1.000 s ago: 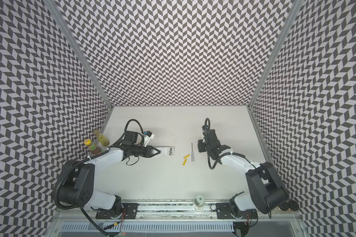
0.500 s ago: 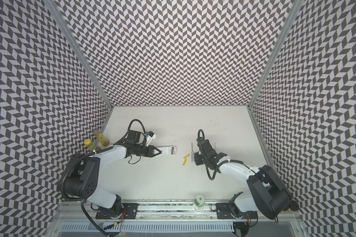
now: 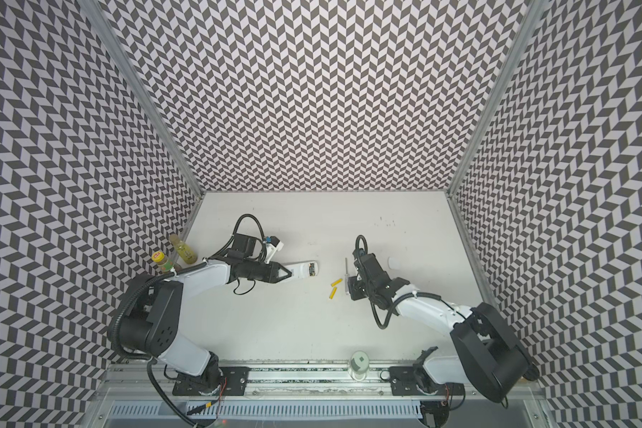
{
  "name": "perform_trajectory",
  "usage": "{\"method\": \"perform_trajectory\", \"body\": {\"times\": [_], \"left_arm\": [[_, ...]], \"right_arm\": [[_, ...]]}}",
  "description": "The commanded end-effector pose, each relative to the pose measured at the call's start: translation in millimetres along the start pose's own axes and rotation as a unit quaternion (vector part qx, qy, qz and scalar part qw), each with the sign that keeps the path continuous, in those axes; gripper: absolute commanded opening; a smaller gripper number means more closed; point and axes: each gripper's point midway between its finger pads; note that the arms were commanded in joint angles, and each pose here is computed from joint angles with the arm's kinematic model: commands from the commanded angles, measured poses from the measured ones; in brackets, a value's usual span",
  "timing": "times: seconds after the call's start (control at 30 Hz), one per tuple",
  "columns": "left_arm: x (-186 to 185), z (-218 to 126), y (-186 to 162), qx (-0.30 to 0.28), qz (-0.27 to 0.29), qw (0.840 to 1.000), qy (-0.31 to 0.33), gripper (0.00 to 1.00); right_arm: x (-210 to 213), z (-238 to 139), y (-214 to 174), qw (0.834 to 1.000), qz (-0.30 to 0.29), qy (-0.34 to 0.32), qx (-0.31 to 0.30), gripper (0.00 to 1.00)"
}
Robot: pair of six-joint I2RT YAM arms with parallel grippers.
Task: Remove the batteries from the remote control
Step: 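Close the right gripper on the screwdriver handle while the left lowers the remote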
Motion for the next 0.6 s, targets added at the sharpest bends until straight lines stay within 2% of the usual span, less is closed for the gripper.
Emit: {"method": "perform_trajectory", "body": {"times": [0.0,0.13,0.3,0.57], "left_arm": [[13.0,2.7,3.5,-0.001,0.008,0.999,0.042,0.24],[26.4,5.6,3.1,0.001,0.011,0.997,0.072,0.26],[34.0,6.7,3.8,0.0,0.014,0.996,0.089,0.35],[40.2,4.6,6.6,-0.007,0.02,0.994,0.107,0.45]], "right_arm": [[5.9,-8.2,7.4,1.0,0.01,0.007,-0.021,0.4],[11.2,-10.5,7.7,1.0,0.005,0.006,-0.023,0.4],[17.4,-4.1,1.7,1.0,0.003,0.015,-0.016,0.42],[22.2,5.2,-1.9,1.0,0.0,0.011,-0.012,0.45]]}}
Point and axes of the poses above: each gripper's point midway between its finger pads, its own z axis out along the fingers, its own x axis along the line the jaws close on, y = z × x, and after that the axes turned 15 degrees about -z, right-handed
